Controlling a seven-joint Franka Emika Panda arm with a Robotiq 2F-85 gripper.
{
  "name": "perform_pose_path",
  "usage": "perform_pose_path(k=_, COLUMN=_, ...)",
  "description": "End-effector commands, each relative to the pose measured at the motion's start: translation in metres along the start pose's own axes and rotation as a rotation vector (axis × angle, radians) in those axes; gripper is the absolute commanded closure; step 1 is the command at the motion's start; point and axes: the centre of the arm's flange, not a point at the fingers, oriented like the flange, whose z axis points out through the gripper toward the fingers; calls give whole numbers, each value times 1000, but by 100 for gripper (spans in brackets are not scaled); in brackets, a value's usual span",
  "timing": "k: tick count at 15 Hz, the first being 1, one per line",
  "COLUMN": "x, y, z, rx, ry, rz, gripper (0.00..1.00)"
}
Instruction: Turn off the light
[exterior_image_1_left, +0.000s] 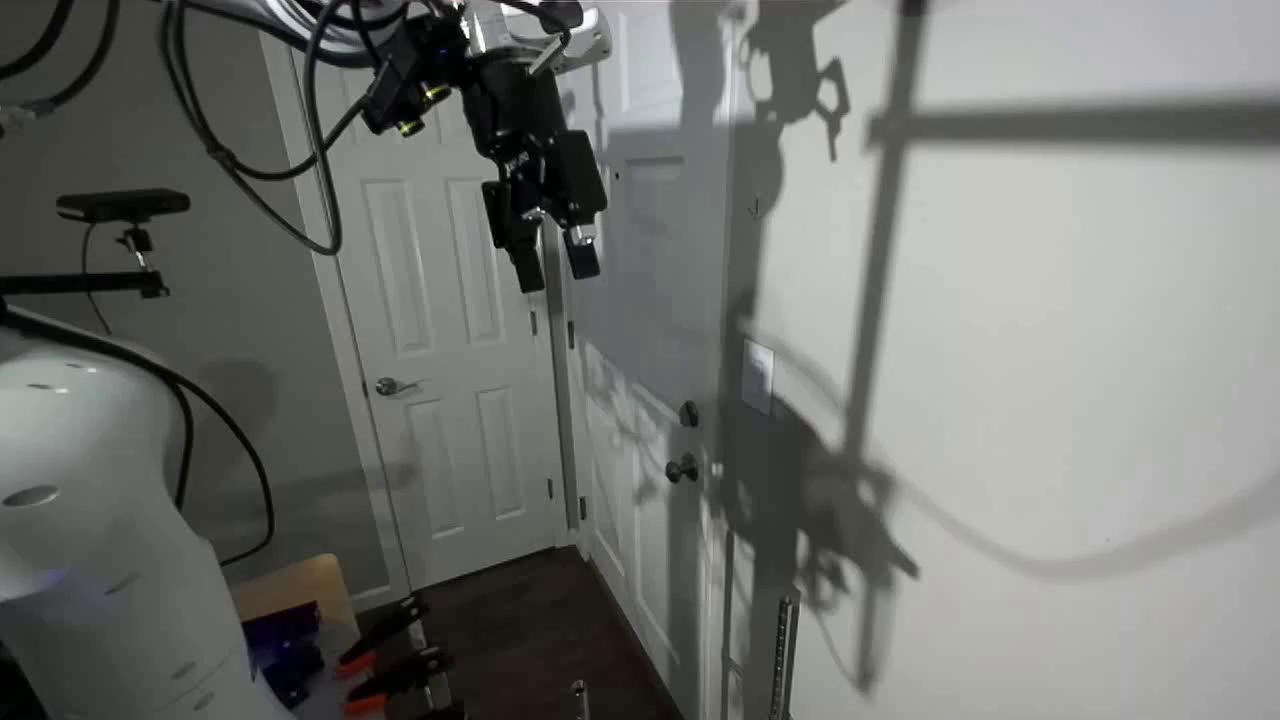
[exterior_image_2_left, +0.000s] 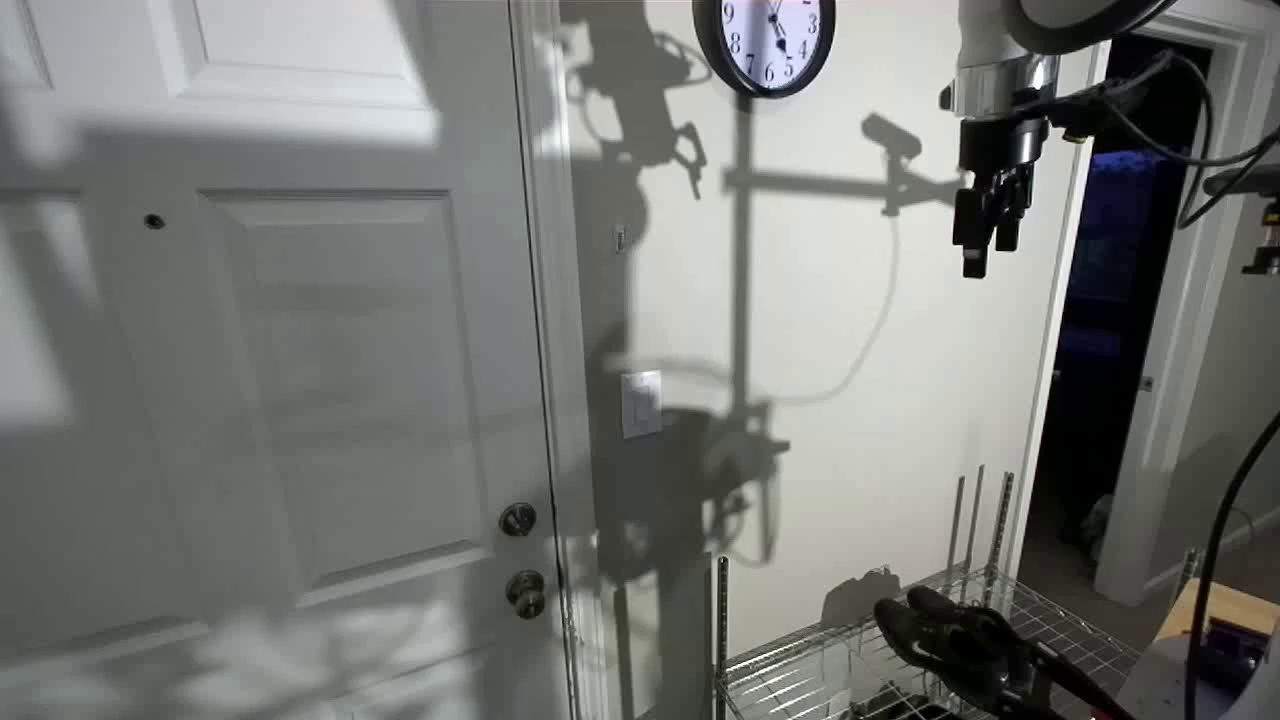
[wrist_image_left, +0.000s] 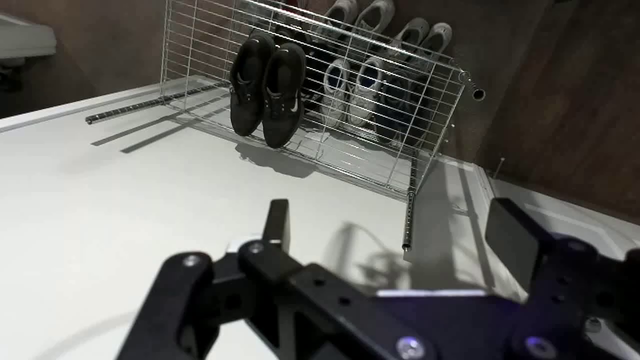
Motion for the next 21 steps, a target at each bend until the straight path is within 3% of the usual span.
perform_pose_path(k=1, x=0, y=0, z=0, rx=0, ry=0, rz=0, gripper=0)
perform_pose_path(k=21, x=6, y=3, z=7, rx=14, ry=-3, rz=-5, gripper=0)
